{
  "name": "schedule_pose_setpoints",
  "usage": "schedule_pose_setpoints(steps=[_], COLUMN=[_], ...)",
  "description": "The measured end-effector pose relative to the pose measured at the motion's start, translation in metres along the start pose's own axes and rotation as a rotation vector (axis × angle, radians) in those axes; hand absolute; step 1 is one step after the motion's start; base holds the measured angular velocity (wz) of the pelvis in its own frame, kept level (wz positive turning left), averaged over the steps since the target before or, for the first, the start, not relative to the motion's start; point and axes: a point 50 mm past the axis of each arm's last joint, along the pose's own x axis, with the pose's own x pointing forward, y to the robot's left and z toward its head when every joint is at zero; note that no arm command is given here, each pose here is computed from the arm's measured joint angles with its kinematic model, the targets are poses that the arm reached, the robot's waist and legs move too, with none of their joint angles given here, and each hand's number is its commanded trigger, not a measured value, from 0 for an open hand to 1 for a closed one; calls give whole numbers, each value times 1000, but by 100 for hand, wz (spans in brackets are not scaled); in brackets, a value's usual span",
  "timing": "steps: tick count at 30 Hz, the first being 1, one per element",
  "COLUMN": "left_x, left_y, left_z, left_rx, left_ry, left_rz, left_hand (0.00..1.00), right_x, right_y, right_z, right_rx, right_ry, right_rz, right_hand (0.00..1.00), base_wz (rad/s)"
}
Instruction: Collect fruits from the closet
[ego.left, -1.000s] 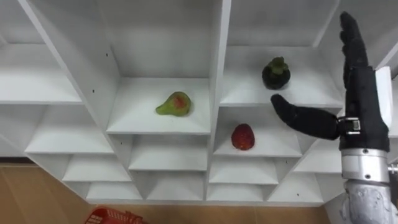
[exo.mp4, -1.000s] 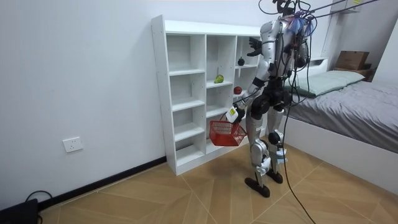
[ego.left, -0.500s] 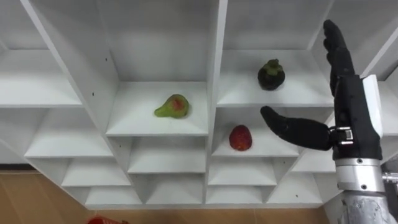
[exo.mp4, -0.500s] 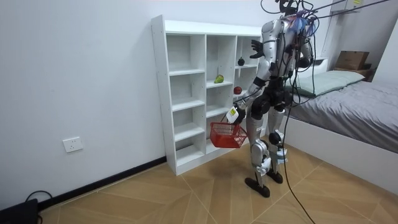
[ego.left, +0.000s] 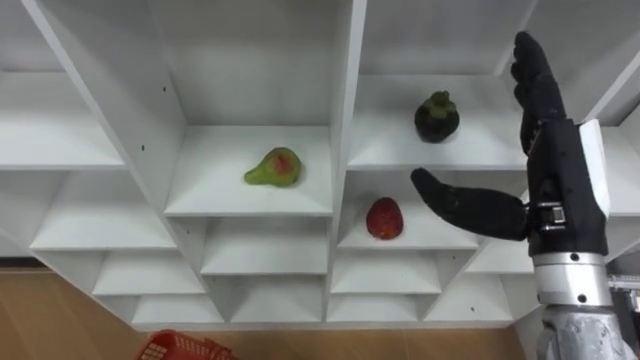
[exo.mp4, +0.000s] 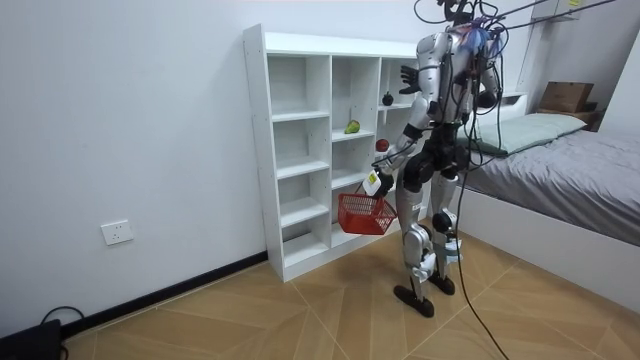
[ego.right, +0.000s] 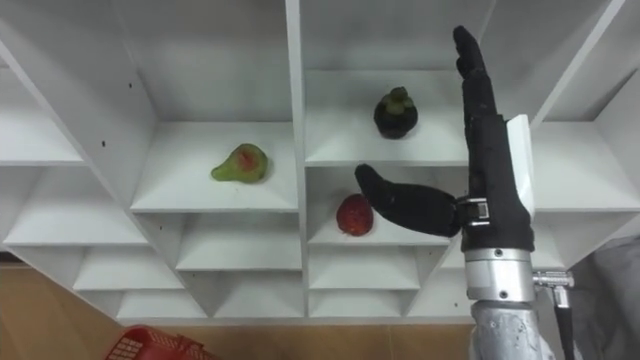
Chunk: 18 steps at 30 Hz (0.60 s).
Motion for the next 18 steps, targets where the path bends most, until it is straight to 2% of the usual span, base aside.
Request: schedule_pose_setpoints(steps=[6,13,18], left_x=[0,0,0], left_y=[0,-1,-1], left_z=[-1,-1,-1], left_rx=[1,1,0], left_ry=[14,13,15], left_rz=[-6,-5,0], left_hand=[100,100,100], right_x=[12,21,29], right_y=[3,4,4], right_z=[-3,-27,-32], right_rx=[-8,-10,-17], right_ry=[-17,71,77], right_rz=[23,35,21], right_hand=[0,0,0], base_wz=[0,1,6])
